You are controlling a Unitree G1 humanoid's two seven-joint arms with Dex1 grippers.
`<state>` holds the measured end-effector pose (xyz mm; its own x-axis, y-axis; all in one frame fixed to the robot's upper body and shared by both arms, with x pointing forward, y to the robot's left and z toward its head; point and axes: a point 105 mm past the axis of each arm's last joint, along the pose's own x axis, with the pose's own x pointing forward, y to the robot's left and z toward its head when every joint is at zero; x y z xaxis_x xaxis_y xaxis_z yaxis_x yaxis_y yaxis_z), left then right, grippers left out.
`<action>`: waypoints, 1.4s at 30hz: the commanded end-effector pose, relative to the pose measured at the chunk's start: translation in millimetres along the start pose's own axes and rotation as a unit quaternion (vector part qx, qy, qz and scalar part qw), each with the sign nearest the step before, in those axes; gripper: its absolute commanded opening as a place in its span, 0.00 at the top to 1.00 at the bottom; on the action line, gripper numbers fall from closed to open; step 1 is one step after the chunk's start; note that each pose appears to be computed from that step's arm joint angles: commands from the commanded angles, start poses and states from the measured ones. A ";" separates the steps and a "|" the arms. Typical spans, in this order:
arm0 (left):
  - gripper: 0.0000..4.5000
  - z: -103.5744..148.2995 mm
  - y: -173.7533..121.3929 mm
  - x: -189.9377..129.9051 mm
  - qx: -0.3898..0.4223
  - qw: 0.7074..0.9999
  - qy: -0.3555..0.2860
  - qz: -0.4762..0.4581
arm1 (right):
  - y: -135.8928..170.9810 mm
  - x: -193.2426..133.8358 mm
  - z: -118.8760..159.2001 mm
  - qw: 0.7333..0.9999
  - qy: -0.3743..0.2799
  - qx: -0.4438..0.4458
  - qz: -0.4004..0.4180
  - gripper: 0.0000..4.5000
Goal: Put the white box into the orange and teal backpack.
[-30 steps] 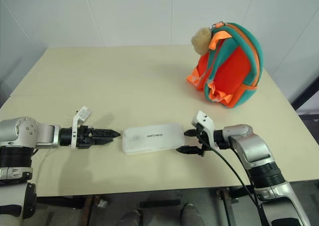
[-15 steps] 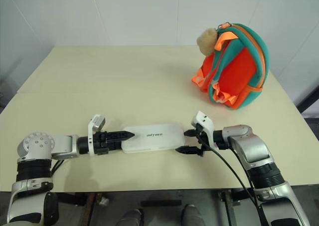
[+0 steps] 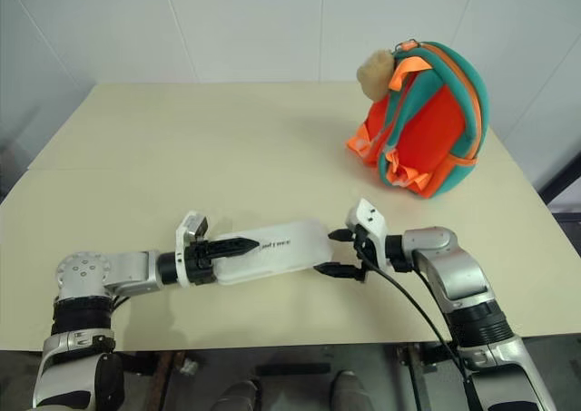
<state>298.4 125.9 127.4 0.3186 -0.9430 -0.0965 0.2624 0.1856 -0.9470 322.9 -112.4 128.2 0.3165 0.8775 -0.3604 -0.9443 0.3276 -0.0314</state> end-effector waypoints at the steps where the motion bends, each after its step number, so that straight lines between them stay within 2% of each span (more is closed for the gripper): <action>1: 0.38 -0.9 -9.2 -0.9 0.003 1.000 0.000 -0.024 | 2.7 -7.1 12.8 0.999 -0.023 -0.028 -0.004 0.00; 6: 0.69 6.0 -15.2 -5.4 0.010 0.999 -0.019 -0.030 | -14.8 -30.2 20.1 0.997 -0.037 -0.030 -0.067 0.00; 8: 0.69 4.7 -17.0 -6.7 0.015 0.999 -0.017 -0.031 | -24.2 -41.8 23.6 0.994 -0.037 -0.036 -0.097 0.00; 12: 0.69 0.7 -14.4 -11.0 0.034 0.999 -0.010 -0.005 | -72.6 -87.1 38.1 0.969 -0.035 -0.035 -0.243 0.00; 15: 0.69 9.6 -14.0 -17.1 0.043 0.998 -0.036 0.006 | -106.4 -118.4 60.1 0.935 -0.062 -0.030 -0.348 0.00; 19: 0.69 11.4 -8.2 -20.7 0.051 0.997 -0.040 0.029 | -138.4 -134.1 89.3 0.888 -0.111 -0.015 -0.447 0.00; 21: 0.69 9.7 -6.4 -19.6 0.052 0.997 -0.038 0.031 | -146.7 -127.6 97.1 0.880 -0.129 0.001 -0.456 0.00; 27: 0.69 7.7 -8.6 -18.5 0.060 0.997 -0.047 0.019 | -158.5 -82.9 113.9 0.887 -0.164 0.040 -0.430 0.00; 32: 0.69 11.2 -8.1 -22.2 0.065 0.995 -0.069 0.021 | -170.6 -59.9 111.6 0.881 -0.168 0.071 -0.437 0.00; 35: 0.69 13.3 -8.2 -23.1 0.066 0.994 -0.081 0.018 | -174.4 -48.1 108.8 0.875 -0.166 0.056 -0.450 0.00; 39: 0.69 12.3 -8.7 -22.1 0.071 0.993 -0.090 0.015 | -172.3 -32.8 105.0 0.879 -0.158 0.026 -0.450 0.18; 42: 0.69 16.2 -13.1 -25.3 0.086 0.990 -0.111 0.011 | -168.2 -22.9 105.5 0.887 -0.163 0.018 -0.433 0.41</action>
<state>301.2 148.7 130.1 0.4908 -0.8659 -0.0967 0.3312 0.2881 -0.8985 483.9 -156.9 218.9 0.9471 0.3208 0.0047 -0.3185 0.9418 -0.1076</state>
